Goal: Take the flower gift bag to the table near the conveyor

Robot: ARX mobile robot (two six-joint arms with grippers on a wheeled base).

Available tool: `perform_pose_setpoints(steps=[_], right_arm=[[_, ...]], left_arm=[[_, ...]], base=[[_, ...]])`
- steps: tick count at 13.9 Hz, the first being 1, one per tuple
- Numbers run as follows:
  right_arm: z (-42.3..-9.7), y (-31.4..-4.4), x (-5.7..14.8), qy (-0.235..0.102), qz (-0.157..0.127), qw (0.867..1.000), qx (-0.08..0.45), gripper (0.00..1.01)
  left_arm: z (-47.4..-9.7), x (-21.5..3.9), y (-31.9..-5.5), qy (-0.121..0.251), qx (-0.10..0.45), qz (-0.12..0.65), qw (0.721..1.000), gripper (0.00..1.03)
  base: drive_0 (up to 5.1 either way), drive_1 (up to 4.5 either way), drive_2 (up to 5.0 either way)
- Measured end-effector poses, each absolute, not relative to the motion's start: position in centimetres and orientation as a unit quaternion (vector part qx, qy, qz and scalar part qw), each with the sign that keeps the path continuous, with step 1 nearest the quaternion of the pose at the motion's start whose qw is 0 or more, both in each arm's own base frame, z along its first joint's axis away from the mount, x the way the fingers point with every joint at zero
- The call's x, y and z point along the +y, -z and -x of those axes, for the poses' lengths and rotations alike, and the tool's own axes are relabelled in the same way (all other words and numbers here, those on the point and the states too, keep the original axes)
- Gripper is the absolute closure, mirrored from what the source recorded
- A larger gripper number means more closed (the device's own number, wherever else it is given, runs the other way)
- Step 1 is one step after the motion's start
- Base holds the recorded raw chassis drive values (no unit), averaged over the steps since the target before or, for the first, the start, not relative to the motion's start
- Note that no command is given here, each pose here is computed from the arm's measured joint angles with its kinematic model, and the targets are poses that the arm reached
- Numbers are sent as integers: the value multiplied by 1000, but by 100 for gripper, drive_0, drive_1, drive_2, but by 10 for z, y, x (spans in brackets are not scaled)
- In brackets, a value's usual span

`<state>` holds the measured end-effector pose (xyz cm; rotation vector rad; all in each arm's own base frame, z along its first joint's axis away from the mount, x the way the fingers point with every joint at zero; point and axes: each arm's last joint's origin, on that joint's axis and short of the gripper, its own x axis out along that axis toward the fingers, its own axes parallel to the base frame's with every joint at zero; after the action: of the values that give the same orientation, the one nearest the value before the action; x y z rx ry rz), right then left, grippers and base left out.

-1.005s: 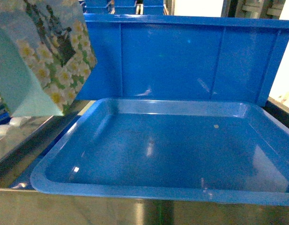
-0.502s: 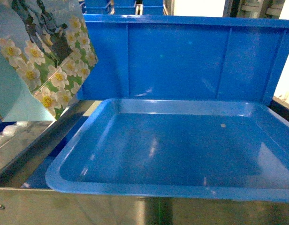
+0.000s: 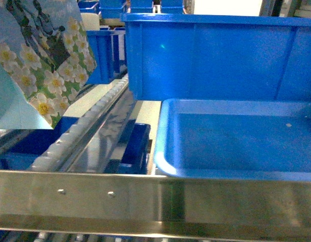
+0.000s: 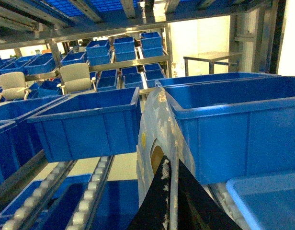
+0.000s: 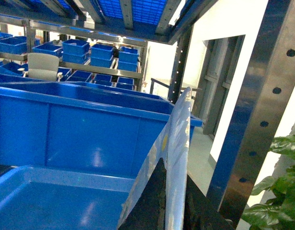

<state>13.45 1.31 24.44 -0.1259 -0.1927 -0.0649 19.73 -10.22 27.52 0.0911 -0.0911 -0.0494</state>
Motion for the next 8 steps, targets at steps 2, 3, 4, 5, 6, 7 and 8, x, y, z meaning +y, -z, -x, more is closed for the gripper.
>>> perform_pose_setpoints(steps=[2, 3, 4, 5, 6, 7, 8], right_arm=[[-135, -244, 13, 32, 63, 993, -96, 98], [-134, -244, 13, 32, 63, 993, -96, 98], [-134, -244, 13, 32, 63, 993, -97, 98], [-134, -244, 13, 32, 63, 993, -96, 98], [-135, -244, 13, 32, 63, 993, -96, 98], [-134, -244, 13, 32, 63, 993, -97, 98], [-135, -244, 13, 32, 63, 993, -96, 98]], left_arm=[[-197, -102, -275, 24, -45, -46, 998, 101], [-197, -102, -275, 22, -46, -45, 998, 101], [-198, -102, -275, 23, -44, -46, 998, 101], [-197, -102, -276, 22, -46, -45, 998, 101], [-197, -102, -275, 22, -45, -46, 998, 101], [-197, -102, -275, 23, -46, -45, 998, 101], [-197, -102, -275, 23, -46, -45, 998, 101]], base=[[0, 0, 0], [0, 0, 0], [0, 0, 0], [0, 0, 0], [0, 0, 0], [0, 0, 0], [0, 0, 0]])
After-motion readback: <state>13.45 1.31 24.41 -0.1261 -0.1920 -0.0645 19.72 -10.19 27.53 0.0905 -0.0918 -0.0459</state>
